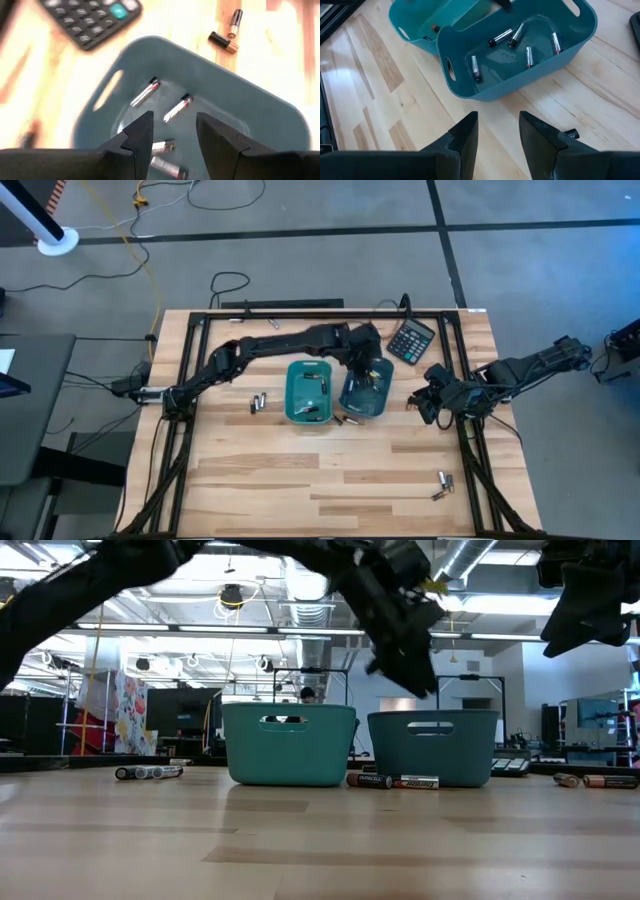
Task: Sort batteries
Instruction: Put the silver battery into the blue bin
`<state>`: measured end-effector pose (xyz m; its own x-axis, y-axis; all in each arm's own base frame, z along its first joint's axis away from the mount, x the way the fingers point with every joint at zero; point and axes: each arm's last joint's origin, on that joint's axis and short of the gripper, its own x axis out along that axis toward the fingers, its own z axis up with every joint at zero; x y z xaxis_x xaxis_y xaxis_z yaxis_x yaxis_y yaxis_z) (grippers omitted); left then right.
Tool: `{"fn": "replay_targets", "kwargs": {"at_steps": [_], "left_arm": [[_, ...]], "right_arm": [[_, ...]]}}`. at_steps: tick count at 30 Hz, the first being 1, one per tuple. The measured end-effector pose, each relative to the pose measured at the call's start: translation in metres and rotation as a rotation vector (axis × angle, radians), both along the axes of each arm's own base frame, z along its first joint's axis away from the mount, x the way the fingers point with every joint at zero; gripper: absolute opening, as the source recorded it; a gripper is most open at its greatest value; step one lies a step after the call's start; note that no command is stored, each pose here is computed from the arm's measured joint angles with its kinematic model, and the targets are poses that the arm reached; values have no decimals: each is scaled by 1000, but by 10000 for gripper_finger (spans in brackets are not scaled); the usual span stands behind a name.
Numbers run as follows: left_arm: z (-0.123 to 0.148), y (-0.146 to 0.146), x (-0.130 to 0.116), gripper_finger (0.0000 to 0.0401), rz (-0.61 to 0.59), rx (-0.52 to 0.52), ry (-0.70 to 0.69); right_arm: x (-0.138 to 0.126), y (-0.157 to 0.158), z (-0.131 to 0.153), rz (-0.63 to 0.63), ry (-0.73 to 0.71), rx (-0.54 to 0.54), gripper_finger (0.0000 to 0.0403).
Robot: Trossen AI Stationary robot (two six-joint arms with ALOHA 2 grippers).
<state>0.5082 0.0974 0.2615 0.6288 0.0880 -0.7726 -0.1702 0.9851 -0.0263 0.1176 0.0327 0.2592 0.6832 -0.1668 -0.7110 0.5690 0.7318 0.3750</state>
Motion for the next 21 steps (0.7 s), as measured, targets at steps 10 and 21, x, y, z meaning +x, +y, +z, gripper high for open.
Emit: {"fn": "replay_targets", "kwargs": {"at_steps": [10,21], "left_arm": [[68,2,-45,142,42,125,21],[79,8,-93,141,108,172,172]], "right_arm": [[0,0,0,-1,-6,3,159],[4,-11,1,-102,-13,-4,159]]}}
